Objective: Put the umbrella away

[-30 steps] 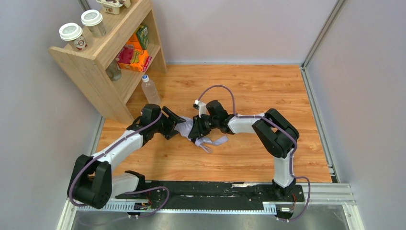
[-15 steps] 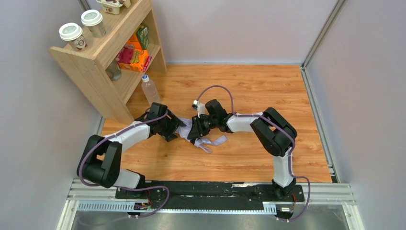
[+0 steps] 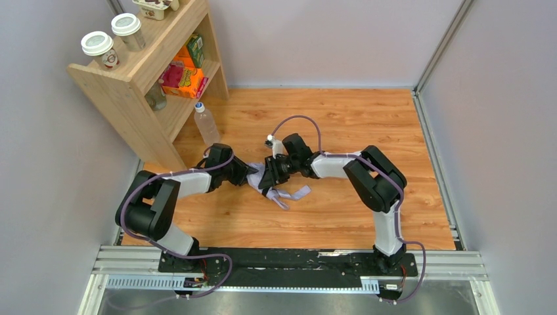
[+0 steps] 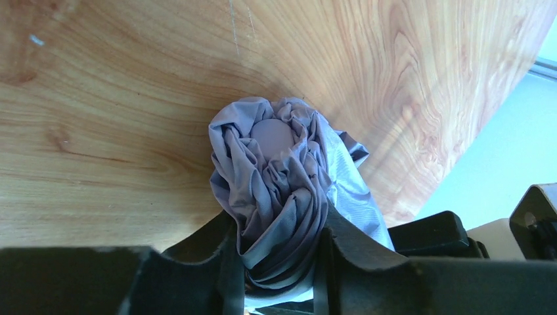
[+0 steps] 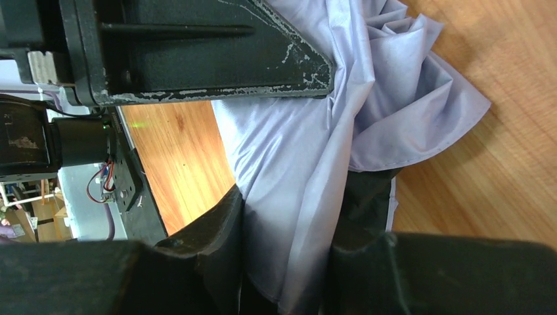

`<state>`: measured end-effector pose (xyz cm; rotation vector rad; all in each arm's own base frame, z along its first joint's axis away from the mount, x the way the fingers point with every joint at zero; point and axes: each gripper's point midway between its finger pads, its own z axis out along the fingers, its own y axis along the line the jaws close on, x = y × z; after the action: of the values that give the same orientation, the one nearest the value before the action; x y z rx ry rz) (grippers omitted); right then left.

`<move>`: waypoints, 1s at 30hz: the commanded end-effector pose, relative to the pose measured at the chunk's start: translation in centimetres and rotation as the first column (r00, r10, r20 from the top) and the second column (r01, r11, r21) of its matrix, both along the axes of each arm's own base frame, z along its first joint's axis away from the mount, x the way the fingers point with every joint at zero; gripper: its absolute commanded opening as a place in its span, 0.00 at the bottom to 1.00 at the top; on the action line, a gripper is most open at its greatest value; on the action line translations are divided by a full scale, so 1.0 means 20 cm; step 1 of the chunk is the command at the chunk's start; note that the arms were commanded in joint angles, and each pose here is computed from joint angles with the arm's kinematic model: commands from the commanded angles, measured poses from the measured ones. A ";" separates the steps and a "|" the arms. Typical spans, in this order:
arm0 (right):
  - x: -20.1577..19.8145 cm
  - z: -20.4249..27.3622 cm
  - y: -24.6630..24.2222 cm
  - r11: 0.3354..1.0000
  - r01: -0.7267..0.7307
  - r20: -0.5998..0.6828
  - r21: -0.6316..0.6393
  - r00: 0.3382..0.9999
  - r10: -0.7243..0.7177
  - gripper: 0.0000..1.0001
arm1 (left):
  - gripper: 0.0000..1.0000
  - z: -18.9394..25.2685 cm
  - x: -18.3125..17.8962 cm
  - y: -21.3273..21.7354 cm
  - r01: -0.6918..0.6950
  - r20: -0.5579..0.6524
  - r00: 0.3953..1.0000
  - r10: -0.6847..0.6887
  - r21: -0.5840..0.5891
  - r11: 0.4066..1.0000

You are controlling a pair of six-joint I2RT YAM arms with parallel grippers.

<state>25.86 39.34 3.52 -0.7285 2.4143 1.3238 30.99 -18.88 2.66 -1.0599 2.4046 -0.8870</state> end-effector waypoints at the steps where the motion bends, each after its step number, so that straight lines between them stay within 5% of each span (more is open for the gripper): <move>1: -0.25 -0.26 -0.21 0.965 -0.074 -0.151 -0.251 0.988 0.036 0.07 | 0.06 -0.28 -0.16 0.19 -0.018 -0.088 0.995 0.038 0.216 0.976; 5: -0.16 -0.13 -0.24 0.943 -0.010 -0.052 -0.332 0.999 -0.008 0.35 | 0.00 -0.26 -0.21 0.16 0.011 -0.104 0.995 0.008 0.186 0.982; 9: -0.08 0.03 -0.29 0.908 0.063 0.140 -0.415 0.990 -0.004 0.77 | 0.00 -0.23 -0.31 0.15 -0.001 -0.177 0.984 0.027 0.147 0.989; 13: -0.05 0.17 -0.27 0.885 0.133 0.381 -0.446 0.923 0.053 1.00 | 0.00 -0.20 -0.39 0.18 -0.009 -0.282 0.958 0.057 0.167 0.986; 19: -0.07 0.25 -0.11 0.901 0.132 0.542 -0.413 0.831 0.127 1.00 | 0.00 -0.19 -0.50 0.15 0.010 -0.417 0.908 0.050 0.139 0.990; 30: -0.11 -0.01 0.13 0.858 0.131 0.588 -0.497 0.778 0.222 0.92 | 0.00 -0.16 -0.53 0.15 0.022 -0.477 0.877 0.057 0.159 0.987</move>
<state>22.00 39.36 2.78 -1.1911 2.2563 0.3637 25.72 -18.05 2.57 -1.2128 2.6106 -0.7274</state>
